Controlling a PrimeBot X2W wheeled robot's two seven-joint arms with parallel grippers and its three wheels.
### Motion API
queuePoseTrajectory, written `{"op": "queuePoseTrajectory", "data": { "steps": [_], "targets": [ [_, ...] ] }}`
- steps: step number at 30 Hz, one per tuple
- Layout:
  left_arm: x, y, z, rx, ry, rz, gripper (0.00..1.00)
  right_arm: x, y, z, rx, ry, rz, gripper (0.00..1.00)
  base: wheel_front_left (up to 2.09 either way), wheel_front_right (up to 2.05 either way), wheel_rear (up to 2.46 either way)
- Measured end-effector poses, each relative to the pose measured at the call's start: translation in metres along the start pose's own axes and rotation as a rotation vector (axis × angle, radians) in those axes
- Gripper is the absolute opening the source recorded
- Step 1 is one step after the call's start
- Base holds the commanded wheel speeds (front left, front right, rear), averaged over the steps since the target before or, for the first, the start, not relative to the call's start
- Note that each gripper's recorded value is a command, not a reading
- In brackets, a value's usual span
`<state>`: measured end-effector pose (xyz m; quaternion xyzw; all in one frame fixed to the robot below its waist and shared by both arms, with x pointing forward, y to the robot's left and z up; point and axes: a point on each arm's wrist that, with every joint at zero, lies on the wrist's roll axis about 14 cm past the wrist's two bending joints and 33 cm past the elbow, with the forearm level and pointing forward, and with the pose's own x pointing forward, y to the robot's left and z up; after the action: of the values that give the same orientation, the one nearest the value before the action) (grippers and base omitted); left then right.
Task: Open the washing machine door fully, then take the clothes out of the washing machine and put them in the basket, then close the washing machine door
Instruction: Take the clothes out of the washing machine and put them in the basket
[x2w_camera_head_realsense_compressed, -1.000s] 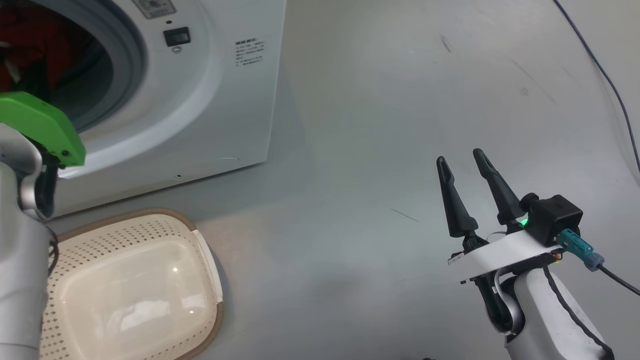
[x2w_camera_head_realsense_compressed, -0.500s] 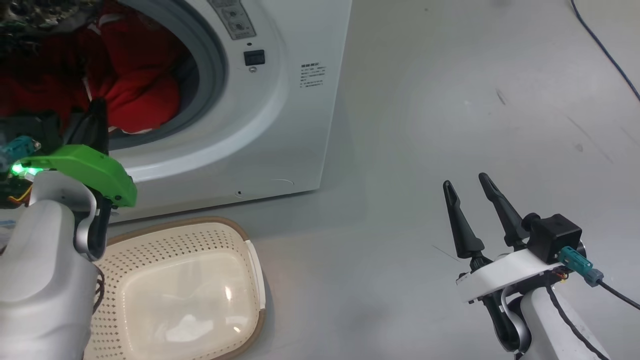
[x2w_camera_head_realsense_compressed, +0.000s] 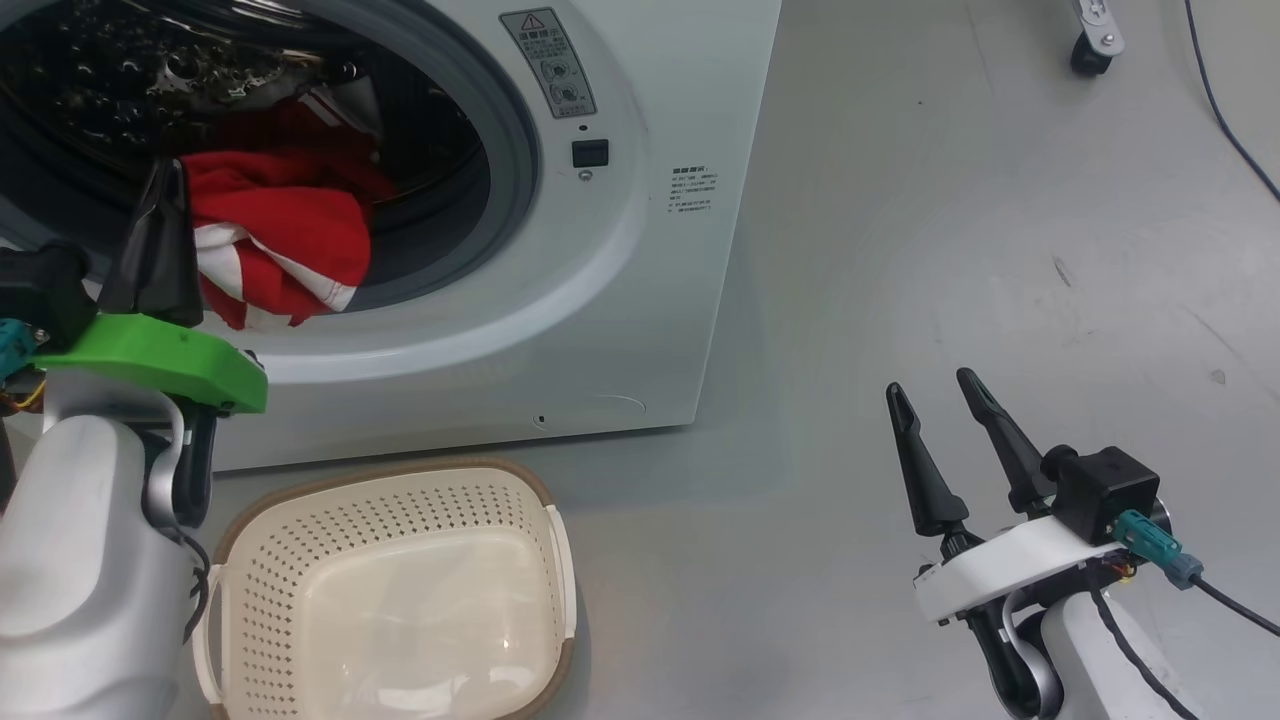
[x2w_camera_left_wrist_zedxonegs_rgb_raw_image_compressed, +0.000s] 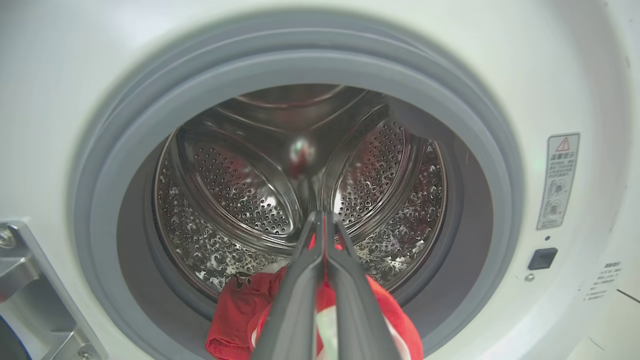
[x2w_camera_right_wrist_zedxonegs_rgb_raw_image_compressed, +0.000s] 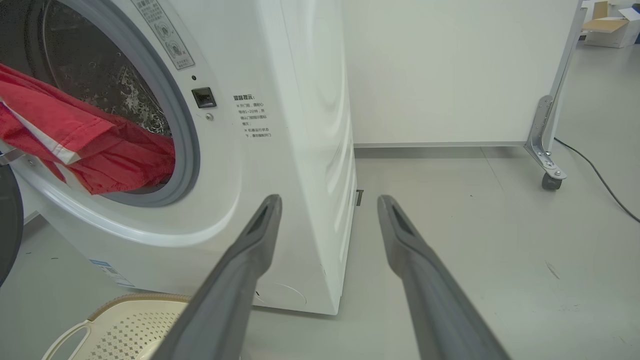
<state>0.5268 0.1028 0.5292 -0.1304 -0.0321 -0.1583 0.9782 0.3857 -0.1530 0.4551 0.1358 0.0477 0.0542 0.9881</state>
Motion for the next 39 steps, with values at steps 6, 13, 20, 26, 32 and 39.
{"op": "queuePoseTrajectory", "data": {
  "steps": [6, 13, 20, 26, 32, 39],
  "targets": [
    [-0.002, -0.010, 0.028, 0.007, -0.099, -0.031, 0.00, 0.001, 0.003, 0.002, 0.000, -0.006, 0.008, 1.00, 0.00, 0.00, 0.00],
    [-0.006, -0.024, 0.062, 0.011, -0.209, -0.072, 0.00, 0.001, 0.005, 0.004, -0.001, -0.012, 0.018, 1.00, 0.00, 0.00, 0.00],
    [-0.017, -0.033, 0.089, 0.016, -0.292, -0.094, 0.00, -0.001, 0.008, 0.001, 0.001, -0.004, 0.026, 1.00, 0.00, 0.00, 0.00],
    [-0.033, -0.029, 0.074, 0.007, -0.254, -0.078, 0.00, 0.000, 0.013, 0.002, 0.001, -0.008, 0.041, 1.00, 0.00, 0.00, 0.00],
    [-0.051, -0.032, 0.024, -0.015, -0.107, -0.073, 0.00, 0.001, 0.015, 0.001, 0.001, -0.005, 0.048, 1.00, 0.00, 0.00, 0.00],
    [-0.070, -0.030, -0.038, -0.036, 0.108, -0.066, 0.00, 0.002, 0.015, -0.002, 0.004, 0.006, 0.049, 1.00, 0.00, 0.00, 0.00]
  ]
}}
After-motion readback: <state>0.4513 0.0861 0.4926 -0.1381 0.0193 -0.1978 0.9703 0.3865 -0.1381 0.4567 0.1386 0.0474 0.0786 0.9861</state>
